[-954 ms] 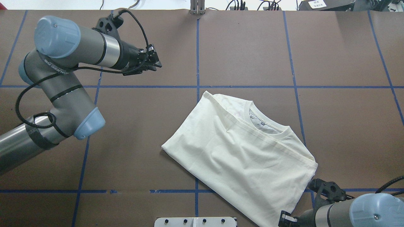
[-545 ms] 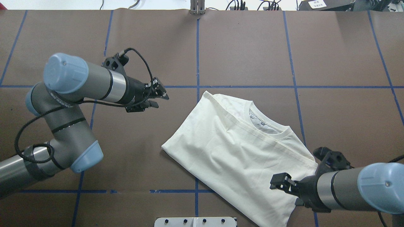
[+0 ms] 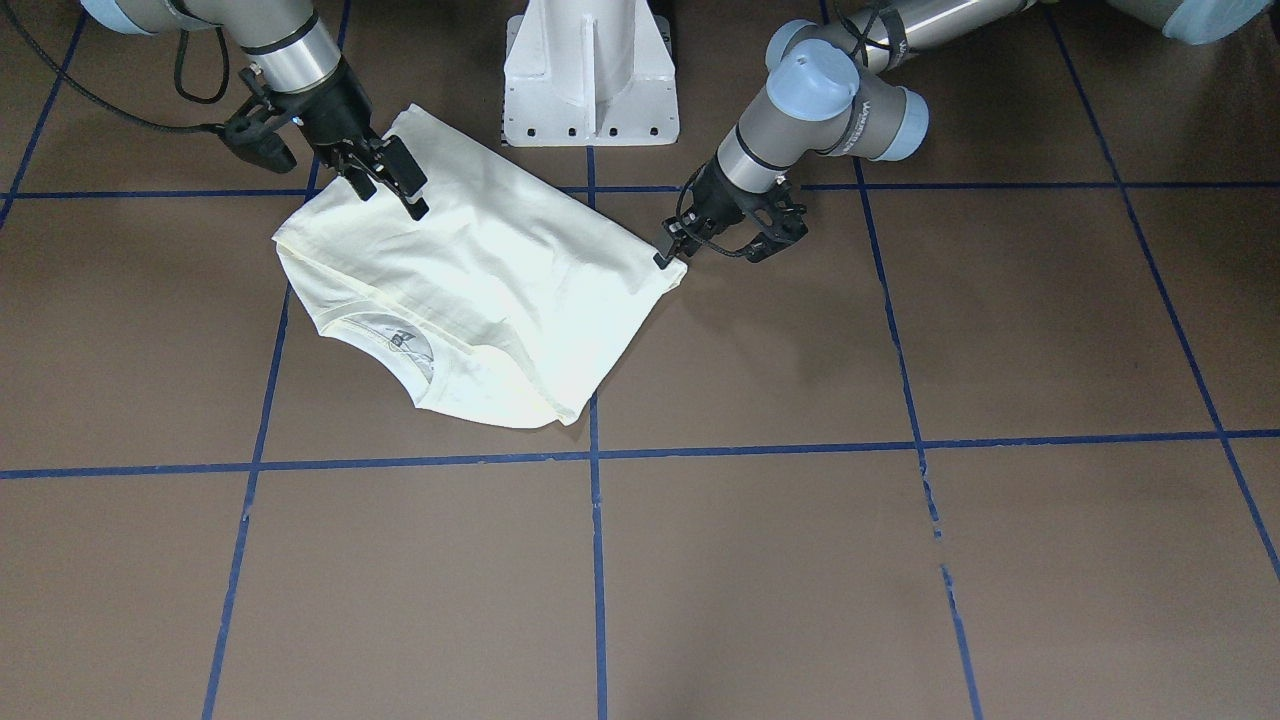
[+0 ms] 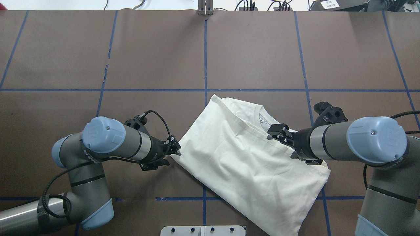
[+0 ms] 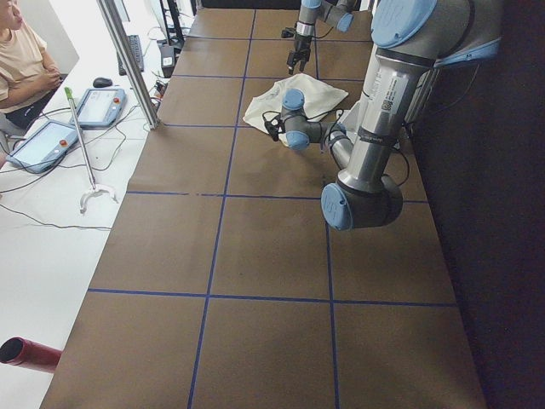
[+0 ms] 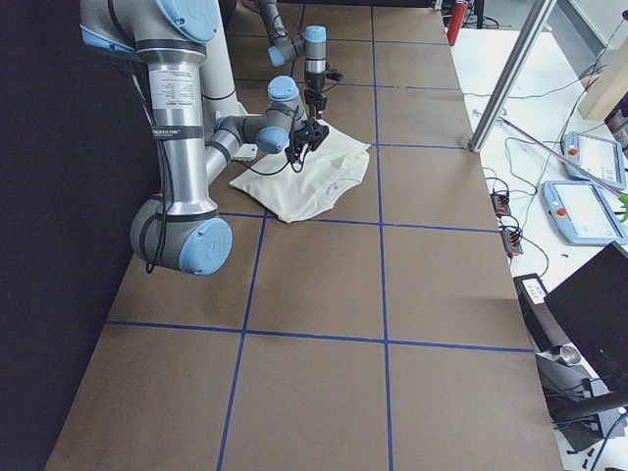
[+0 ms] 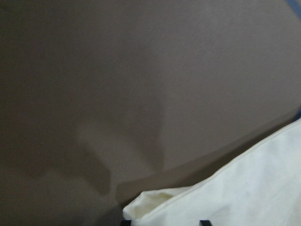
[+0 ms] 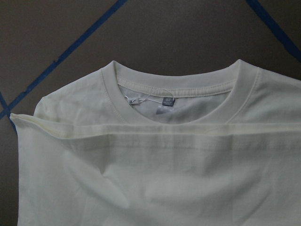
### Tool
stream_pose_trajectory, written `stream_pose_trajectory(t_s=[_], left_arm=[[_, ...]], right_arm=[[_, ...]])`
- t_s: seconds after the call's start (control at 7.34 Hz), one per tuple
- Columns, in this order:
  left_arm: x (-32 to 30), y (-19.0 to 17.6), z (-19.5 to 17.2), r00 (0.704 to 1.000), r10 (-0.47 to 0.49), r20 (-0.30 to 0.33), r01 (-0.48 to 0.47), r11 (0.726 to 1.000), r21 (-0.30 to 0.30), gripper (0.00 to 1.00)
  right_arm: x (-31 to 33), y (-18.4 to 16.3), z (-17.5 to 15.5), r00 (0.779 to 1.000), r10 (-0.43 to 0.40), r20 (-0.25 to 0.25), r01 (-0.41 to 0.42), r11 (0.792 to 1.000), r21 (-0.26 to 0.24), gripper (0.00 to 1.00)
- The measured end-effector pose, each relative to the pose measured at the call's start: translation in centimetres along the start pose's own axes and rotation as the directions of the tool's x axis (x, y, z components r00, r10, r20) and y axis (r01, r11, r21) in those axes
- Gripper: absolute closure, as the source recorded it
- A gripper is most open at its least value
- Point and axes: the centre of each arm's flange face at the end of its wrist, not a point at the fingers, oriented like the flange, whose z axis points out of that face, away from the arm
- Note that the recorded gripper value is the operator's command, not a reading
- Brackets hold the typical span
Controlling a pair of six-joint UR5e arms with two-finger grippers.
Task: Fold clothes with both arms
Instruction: 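Grasp opposite edges of the folded shirt with both grippers, then rotate and slide the folded shirt with both grippers to square it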
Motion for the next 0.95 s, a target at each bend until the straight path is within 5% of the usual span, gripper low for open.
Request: stream_pose_trajectory(t_s=[0.14, 0.27, 0.95], left_arm=[[-0.3, 0.4, 0.7, 1.000, -0.009, 0.014, 0.009, 1.000, 0.007, 0.90], [-0.4, 0.4, 1.0, 1.000, -0.012, 0.014, 0.012, 1.000, 0.026, 1.00], [2.0, -0.9, -1.2, 0.998, 0.043, -0.050, -0.034, 0.984, 0.175, 1.00]], right_arm=[[-0.2, -0.3, 0.1, 1.000, -0.011, 0.003, 0.011, 1.000, 0.008, 0.00], [-0.2, -0.5, 0.1, 1.000, -0.014, 0.004, 0.014, 1.000, 0.012, 0.00], [0.1, -0.7, 0.6, 1.000, -0.013, -0.008, 0.013, 1.000, 0.018, 0.00]])
